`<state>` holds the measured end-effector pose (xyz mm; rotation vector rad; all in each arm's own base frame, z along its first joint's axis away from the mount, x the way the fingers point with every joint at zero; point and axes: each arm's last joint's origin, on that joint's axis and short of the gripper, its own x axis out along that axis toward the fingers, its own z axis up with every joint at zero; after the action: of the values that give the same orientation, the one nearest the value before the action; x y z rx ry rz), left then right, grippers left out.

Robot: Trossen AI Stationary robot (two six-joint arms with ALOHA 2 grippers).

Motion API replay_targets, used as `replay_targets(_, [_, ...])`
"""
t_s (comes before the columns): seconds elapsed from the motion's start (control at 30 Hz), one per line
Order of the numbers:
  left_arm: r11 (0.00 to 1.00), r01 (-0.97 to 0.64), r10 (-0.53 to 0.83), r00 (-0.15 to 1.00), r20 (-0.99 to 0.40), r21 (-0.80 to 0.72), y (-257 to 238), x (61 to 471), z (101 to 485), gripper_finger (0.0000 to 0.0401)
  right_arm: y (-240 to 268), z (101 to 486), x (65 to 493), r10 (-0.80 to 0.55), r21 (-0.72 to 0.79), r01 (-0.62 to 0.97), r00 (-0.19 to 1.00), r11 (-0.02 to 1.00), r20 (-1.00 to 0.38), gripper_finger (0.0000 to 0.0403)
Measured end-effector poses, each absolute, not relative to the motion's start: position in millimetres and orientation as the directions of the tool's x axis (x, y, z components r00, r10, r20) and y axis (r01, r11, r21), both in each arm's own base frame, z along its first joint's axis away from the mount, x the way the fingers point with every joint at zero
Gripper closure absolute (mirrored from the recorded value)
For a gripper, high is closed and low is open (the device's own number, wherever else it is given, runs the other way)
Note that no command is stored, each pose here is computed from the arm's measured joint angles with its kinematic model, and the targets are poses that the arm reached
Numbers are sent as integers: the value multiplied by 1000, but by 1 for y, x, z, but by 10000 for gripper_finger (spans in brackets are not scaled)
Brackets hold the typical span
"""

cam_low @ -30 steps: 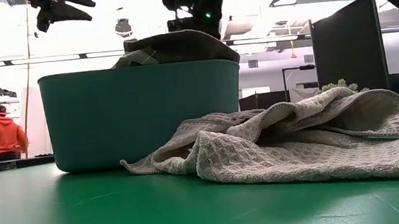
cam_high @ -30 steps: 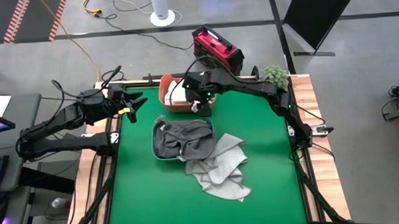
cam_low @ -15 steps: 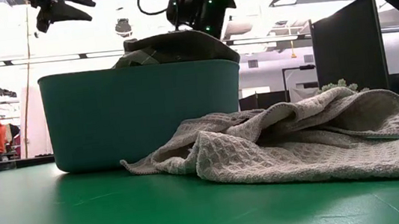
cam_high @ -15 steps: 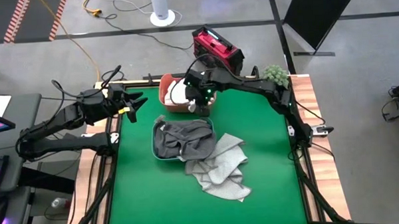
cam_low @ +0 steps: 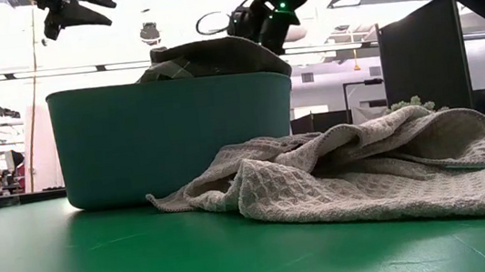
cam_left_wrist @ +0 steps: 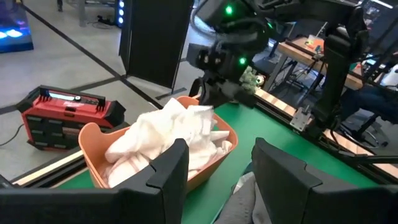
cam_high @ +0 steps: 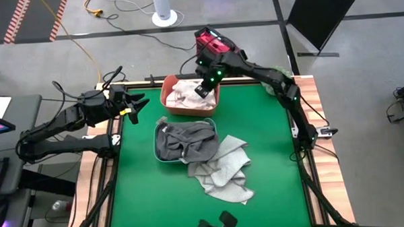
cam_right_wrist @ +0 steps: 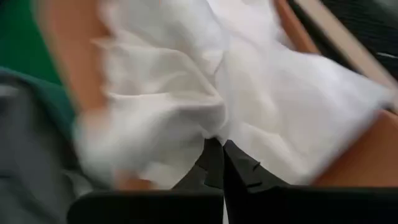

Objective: Sort towels by color in basket
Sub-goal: Put the white towel into the orange bin

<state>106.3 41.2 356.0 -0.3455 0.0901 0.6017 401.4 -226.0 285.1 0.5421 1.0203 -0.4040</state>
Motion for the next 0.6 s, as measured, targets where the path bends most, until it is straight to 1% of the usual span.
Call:
replay_targets(0.1, [769, -569, 539, 822, -183, -291, 41, 106, 356, 234, -226, 276, 402, -153, 91, 560, 373, 823, -915, 388])
replay_targets(0.23, [774, -570, 540, 822, -183, -278, 41, 106, 356, 234, -222, 262, 409, -193, 6, 539, 312, 842, -930, 389])
replay_targets(0.43, [771, -580, 551, 815, -182, -262, 42, 106, 356, 234, -206, 241, 421, -156, -39, 418, 250, 908, -956, 382])
replay_targets(0.6, [770, -583, 554, 813, -181, -261, 42, 106, 356, 234, -194, 236, 426, -136, -52, 341, 226, 939, -965, 338])
